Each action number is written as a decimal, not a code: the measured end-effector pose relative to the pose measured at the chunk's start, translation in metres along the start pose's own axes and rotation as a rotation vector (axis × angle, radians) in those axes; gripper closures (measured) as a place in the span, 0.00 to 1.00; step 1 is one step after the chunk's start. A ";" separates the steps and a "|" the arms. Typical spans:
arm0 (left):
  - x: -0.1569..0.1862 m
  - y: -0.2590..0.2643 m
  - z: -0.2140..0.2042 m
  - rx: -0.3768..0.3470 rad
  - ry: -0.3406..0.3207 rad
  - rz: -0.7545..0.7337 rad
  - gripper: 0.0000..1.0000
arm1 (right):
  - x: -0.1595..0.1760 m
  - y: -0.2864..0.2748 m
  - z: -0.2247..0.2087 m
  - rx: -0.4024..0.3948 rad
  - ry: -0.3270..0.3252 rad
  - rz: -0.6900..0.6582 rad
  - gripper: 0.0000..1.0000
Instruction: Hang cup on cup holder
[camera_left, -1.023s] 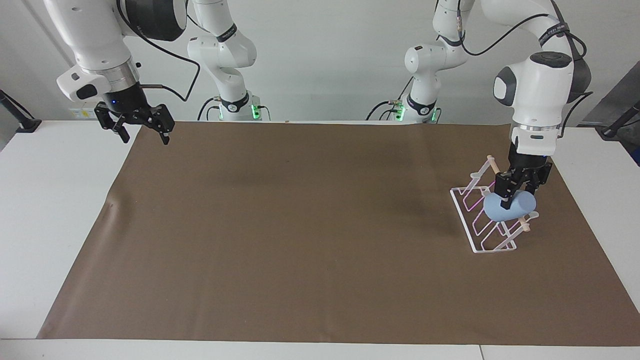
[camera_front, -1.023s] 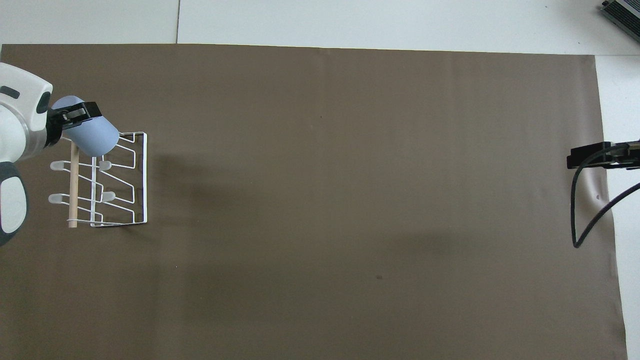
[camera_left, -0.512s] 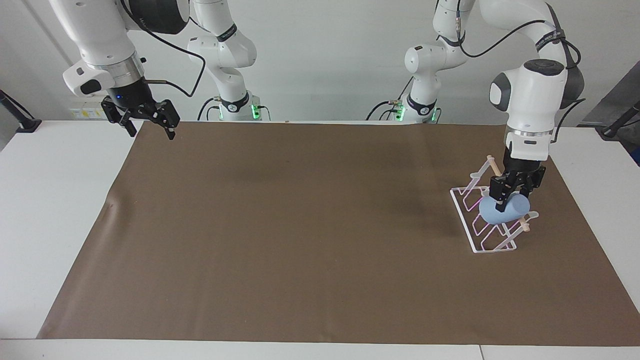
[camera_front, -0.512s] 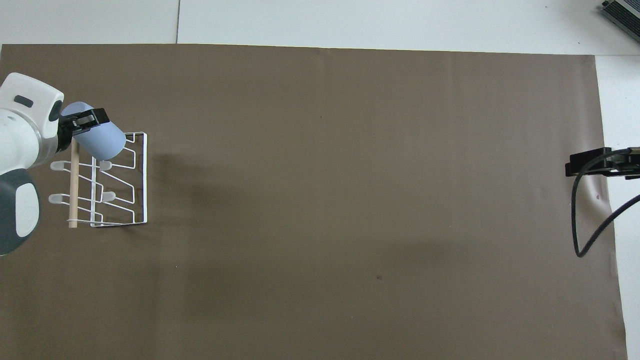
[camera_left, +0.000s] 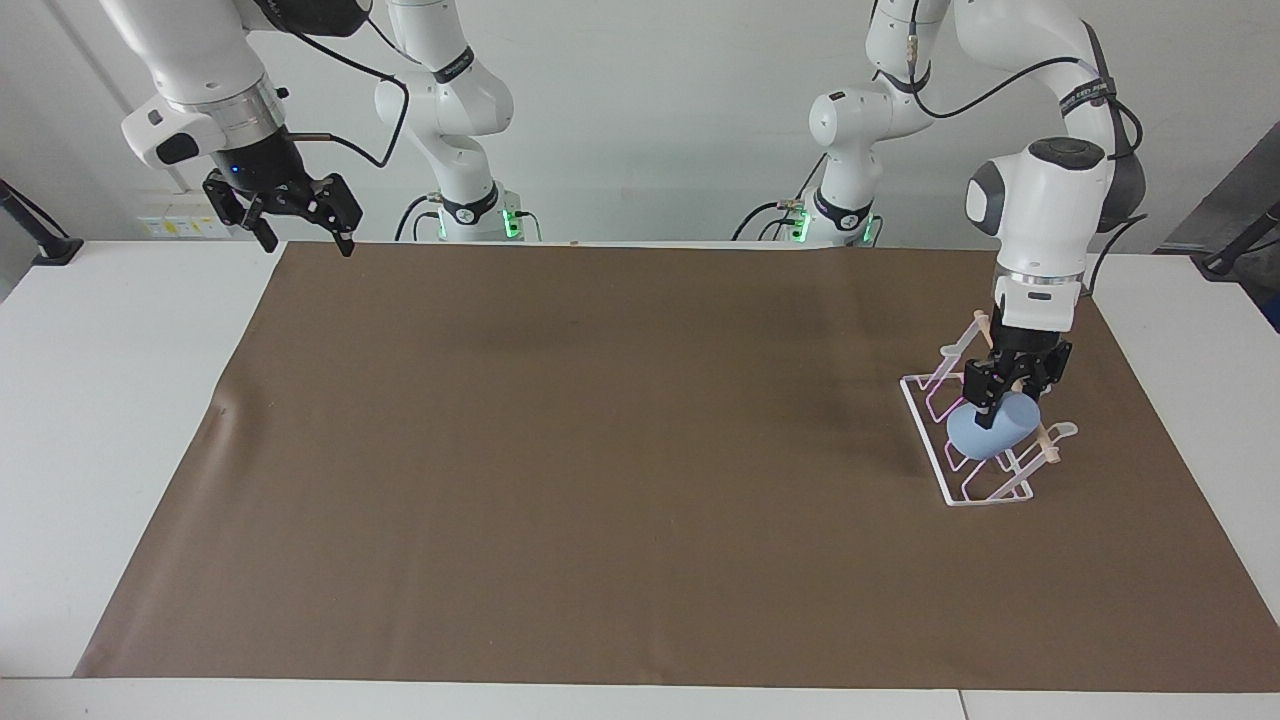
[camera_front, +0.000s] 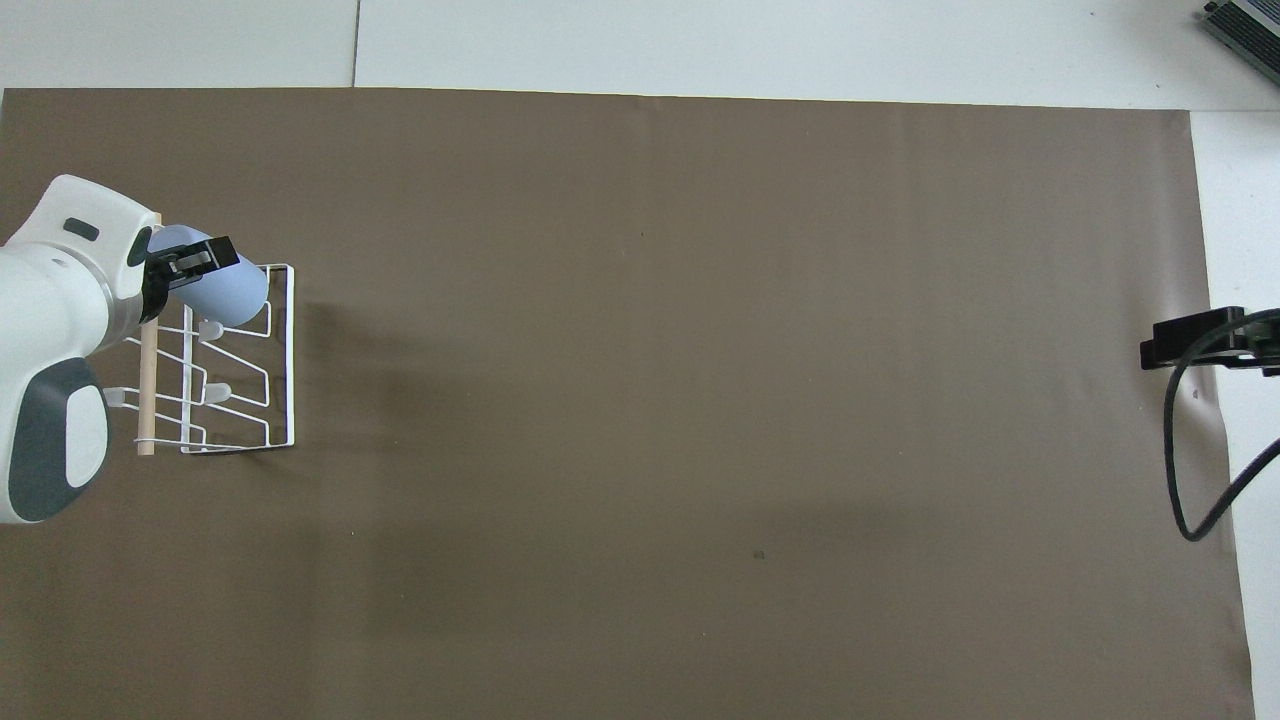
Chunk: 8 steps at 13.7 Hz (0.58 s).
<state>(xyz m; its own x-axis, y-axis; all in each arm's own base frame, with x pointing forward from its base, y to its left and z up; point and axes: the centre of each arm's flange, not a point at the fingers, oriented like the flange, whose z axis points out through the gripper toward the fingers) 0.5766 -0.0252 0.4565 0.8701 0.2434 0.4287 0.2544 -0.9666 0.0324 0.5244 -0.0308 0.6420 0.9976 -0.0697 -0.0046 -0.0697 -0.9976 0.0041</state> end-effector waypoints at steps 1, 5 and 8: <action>-0.001 0.001 0.000 0.000 -0.001 0.002 0.13 | 0.000 -0.001 0.000 0.000 -0.001 -0.002 0.00; 0.004 0.007 -0.008 0.010 -0.022 0.017 0.00 | 0.000 -0.005 0.000 0.000 -0.001 -0.024 0.00; 0.032 0.013 -0.049 0.050 -0.079 0.079 0.00 | 0.000 -0.005 0.001 0.000 -0.005 -0.026 0.00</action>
<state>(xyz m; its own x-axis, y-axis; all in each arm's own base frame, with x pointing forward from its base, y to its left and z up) 0.5872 -0.0340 0.5150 0.9182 0.1740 0.3558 0.2026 -0.9782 -0.0446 0.5244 -0.0260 0.6409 0.9990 -0.0440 -0.0094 -0.0440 -0.9990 0.0041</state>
